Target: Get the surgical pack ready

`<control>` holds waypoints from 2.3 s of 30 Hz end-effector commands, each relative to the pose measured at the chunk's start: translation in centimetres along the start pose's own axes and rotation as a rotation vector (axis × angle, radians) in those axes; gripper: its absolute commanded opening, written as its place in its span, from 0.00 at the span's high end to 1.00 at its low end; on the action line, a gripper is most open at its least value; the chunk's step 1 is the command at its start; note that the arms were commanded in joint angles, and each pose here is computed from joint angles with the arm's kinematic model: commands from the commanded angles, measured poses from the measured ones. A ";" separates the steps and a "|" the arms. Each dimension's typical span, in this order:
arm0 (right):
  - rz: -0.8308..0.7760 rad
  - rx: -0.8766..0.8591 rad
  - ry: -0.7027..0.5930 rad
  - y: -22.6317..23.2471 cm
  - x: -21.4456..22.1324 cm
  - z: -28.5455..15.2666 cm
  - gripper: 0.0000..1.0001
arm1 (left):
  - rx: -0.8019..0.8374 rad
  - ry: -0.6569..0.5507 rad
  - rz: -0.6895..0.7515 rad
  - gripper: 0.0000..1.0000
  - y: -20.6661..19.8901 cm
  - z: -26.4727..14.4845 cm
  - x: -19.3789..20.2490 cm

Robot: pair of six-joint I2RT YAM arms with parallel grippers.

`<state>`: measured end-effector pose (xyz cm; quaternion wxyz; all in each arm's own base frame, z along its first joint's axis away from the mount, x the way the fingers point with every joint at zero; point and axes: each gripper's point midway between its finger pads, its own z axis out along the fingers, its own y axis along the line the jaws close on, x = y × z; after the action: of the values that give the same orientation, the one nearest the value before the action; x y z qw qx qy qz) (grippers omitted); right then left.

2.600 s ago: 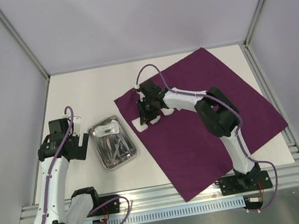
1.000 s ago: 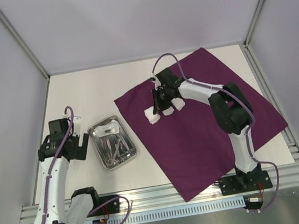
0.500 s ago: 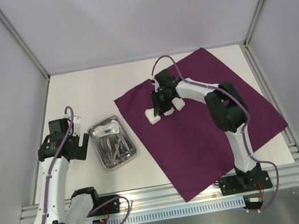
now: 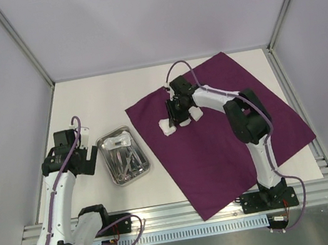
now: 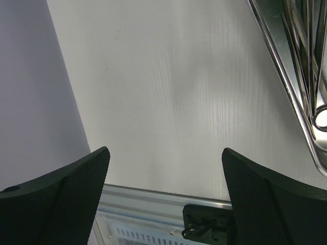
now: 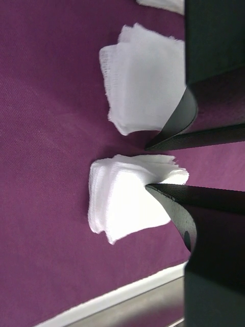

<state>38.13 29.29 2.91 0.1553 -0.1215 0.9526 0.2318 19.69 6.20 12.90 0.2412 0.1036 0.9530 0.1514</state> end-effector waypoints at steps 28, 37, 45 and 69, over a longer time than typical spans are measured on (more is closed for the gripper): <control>-0.027 -0.185 -0.155 2.8 -3.5 -8.2 1.00 | 0.005 -0.014 0.018 0.00 0.1 -0.3 -0.4; 0.035 -0.196 -0.082 -0.7 -2.7 -6.3 0.99 | 0.005 -0.013 0.017 0.00 0.1 -0.3 -0.4; 0.103 -0.155 -0.047 -4.1 -2.7 -3.7 0.99 | 0.005 -0.010 0.020 0.00 0.0 -0.2 -0.3; 0.114 -0.055 -0.029 -5.9 -2.1 -3.3 0.58 | 0.006 -0.004 0.019 0.00 0.0 0.0 -0.3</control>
<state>40.76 22.58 4.78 0.1573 -0.0643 0.9485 0.2673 19.69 6.21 12.71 0.2358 0.1055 0.9542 0.1508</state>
